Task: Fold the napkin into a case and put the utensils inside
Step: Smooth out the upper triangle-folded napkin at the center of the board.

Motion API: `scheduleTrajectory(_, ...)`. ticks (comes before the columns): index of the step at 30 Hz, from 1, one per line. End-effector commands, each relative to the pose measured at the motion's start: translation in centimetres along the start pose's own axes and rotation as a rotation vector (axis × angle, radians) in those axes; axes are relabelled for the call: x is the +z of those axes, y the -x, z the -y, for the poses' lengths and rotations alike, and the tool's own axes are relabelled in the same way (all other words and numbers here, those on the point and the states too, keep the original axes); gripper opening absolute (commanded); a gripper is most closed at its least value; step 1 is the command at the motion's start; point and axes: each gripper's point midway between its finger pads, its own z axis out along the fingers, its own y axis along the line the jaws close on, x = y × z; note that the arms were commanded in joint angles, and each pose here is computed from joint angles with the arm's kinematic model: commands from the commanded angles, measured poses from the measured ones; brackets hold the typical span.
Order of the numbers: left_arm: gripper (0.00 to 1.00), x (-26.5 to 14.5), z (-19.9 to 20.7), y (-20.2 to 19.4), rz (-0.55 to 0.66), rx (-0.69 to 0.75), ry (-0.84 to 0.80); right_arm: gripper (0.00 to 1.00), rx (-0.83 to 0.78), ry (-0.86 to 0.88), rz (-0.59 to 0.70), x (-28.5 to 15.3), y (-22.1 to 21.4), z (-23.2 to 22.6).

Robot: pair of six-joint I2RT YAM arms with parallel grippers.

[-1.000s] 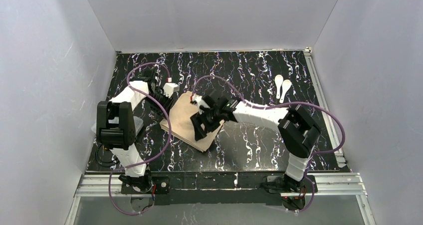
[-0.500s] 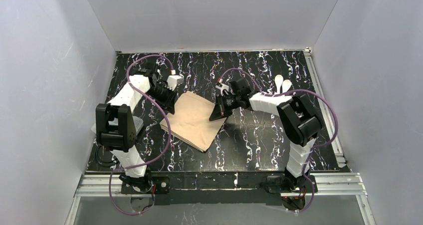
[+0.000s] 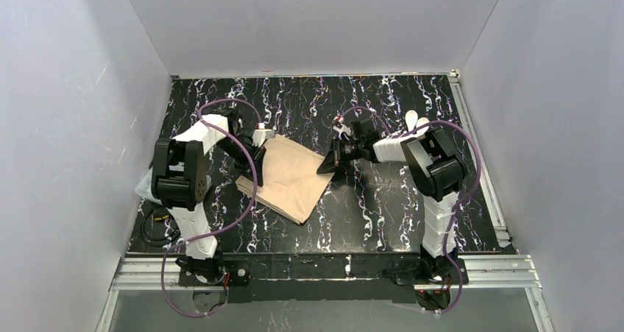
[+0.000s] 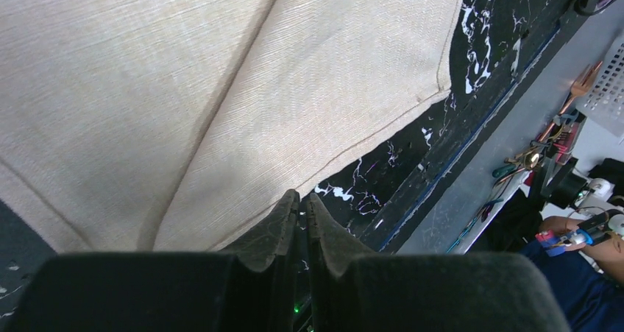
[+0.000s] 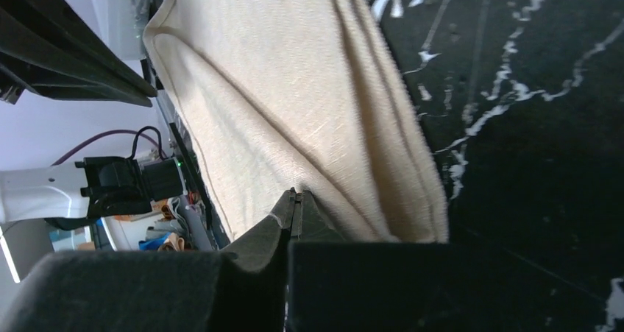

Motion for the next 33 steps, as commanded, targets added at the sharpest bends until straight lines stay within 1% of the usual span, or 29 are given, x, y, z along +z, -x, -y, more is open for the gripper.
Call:
scheduleTrajectory(1, 0.06, -0.6, 0.0, -0.4, 0.004, -0.007, -0.018, 0.01, 0.014, -0.023, 0.02, 0.6, 0.1, 1.7)
scheduleTrajectory(9, 0.05, -0.8, -2.5, -2.2, -0.041, -0.001, 0.058, 0.01, 0.047, -0.059, 0.032, 0.6, -0.1, 3.7)
scheduleTrajectory(15, 0.04, -1.1, -4.2, -3.3, -0.055, 0.001, 0.109, 0.01, 0.072, -0.054, 0.036, 0.7, -0.6, 4.2)
scheduleTrajectory(21, 0.04, -1.4, -5.9, -3.9, -0.062, -0.025, 0.138, 0.01, 0.075, -0.057, 0.034, 0.6, -0.8, 4.3)
scheduleTrajectory(29, 0.04, -0.9, -7.0, -3.9, -0.068, -0.052, 0.155, 0.01, 0.076, -0.058, 0.034, 0.5, -1.1, 4.4)
scheduleTrajectory(33, 0.04, -0.8, -8.1, -4.1, -0.09, -0.093, 0.195, 0.01, 0.084, -0.058, 0.026, 0.5, -1.5, 4.5)
